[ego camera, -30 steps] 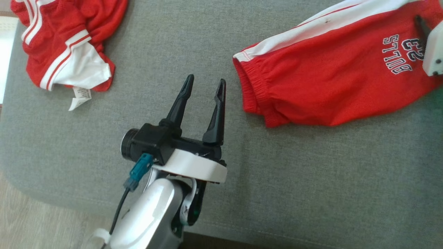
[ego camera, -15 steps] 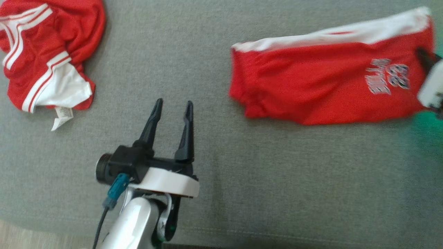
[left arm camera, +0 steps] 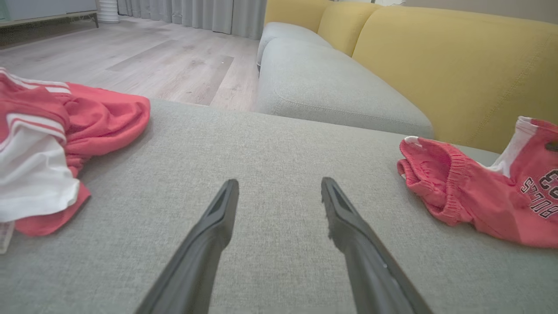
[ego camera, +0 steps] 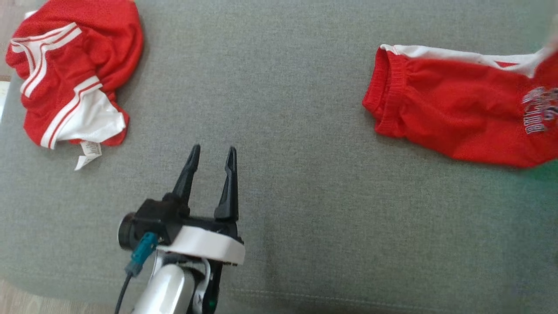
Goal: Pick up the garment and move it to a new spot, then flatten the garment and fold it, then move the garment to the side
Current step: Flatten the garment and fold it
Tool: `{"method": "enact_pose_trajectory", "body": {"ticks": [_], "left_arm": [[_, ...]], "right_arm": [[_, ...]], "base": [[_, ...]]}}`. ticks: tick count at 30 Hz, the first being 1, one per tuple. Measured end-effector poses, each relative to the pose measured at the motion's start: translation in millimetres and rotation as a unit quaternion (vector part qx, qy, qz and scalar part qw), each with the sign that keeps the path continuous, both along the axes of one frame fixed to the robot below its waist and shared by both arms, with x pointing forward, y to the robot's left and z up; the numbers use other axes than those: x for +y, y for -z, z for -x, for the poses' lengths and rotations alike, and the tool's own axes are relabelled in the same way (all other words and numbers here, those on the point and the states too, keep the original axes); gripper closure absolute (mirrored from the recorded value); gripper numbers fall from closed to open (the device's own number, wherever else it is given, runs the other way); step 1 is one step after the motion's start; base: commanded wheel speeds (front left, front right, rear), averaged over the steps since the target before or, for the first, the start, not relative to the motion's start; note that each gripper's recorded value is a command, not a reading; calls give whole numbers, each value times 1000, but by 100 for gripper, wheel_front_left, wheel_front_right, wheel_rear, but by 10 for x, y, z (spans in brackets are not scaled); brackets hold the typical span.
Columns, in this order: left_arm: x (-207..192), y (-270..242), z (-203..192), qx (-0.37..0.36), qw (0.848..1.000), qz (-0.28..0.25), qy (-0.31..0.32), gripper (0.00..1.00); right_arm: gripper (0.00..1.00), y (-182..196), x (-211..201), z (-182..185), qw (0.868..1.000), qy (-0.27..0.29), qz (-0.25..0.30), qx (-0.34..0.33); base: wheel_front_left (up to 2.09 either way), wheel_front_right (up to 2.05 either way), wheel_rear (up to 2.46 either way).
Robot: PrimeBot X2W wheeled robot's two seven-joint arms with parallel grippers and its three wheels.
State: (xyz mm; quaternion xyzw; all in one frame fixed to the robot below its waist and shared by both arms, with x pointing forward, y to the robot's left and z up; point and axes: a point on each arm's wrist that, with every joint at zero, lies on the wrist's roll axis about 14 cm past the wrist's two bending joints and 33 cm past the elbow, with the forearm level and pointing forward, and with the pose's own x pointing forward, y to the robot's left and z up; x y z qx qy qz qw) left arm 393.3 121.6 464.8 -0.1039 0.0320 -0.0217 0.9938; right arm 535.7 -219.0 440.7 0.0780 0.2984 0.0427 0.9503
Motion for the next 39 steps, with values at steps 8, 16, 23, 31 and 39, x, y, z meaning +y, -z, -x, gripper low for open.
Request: {"method": "enact_pose_trajectory", "body": {"ticks": [8,16,23,31,39], "left_arm": [[-43,37,92,9,1000,-1,5,0],[-35,58,201,18,1000,1,2,0],[17,26,278,18,1000,5,-12,0],[-15,91,336,29,1000,6,-10,0],[18,-12,259,9,1000,4,-12,0]], "right_arm": [[100,-101,1295,187,990,-123,-68,7],[100,21,1828,184,984,-167,-63,9],[18,193,2048,245,980,-188,-62,19],[0,37,2264,349,972,-204,-116,-12],[0,-358,2162,473,966,-199,-110,-120]], "base": [[0,0,0],[0,0,0],[0,0,0],[0,0,0],[0,0,0]]}}
